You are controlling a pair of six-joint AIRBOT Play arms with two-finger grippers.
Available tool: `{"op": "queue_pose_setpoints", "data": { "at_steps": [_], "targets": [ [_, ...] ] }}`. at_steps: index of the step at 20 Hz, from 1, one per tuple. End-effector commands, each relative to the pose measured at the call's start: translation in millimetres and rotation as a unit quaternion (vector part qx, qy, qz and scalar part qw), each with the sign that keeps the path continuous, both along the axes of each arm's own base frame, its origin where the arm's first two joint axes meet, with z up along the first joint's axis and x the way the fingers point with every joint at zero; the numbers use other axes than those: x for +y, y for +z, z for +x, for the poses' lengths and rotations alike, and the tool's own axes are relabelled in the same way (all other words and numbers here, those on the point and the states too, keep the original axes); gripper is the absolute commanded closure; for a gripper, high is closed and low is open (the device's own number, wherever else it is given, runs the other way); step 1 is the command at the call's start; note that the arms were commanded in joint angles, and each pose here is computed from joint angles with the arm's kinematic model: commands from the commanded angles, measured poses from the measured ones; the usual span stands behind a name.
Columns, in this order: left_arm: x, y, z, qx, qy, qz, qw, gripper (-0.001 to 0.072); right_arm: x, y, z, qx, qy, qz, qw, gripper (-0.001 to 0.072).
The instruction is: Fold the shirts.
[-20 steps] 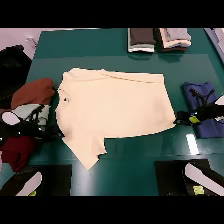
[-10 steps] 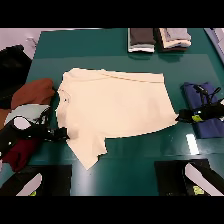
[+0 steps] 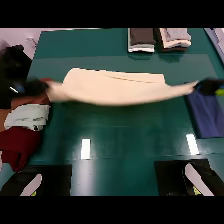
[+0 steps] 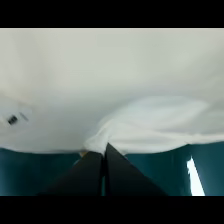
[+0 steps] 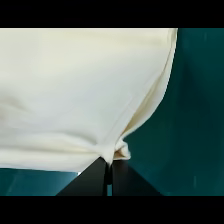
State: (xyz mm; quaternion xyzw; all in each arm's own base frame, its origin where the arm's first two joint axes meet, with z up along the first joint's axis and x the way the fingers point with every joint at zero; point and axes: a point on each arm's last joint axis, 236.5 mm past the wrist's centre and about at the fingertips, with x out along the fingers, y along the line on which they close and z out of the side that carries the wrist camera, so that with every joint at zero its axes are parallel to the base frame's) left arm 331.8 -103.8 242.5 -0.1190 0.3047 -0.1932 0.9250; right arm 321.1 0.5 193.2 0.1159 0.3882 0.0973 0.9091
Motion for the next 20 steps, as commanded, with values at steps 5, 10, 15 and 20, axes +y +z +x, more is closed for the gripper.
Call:
{"op": "queue_pose_setpoints", "data": {
  "at_steps": [5, 10, 15, 20],
  "targets": [
    [25.7, 331.4, -142.0, -0.421, 0.048, 0.029, 0.905, 0.0685, 6.7, 263.3, -59.0, -0.308, -0.033, -0.137, 0.941, 0.0694],
    [28.4, 373.5, -187.3, -0.483, 0.057, 0.009, 0.874, 0.0685, 1.6, 303.2, -82.3, -0.329, -0.061, -0.159, 0.929, 0.0694],
    [23.9, 290.1, -91.2, -0.341, 0.048, 0.017, 0.939, 0.0685, -10.1, 262.8, -46.3, -0.258, -0.059, -0.126, 0.956, 0.0694],
    [18.2, 92.6, 50.0, -0.061, 0.023, 0.044, 0.997, 0.0685, -37.8, 131.7, 26.2, -0.069, -0.046, -0.07, 0.994, 0.0694]
  ]
}}
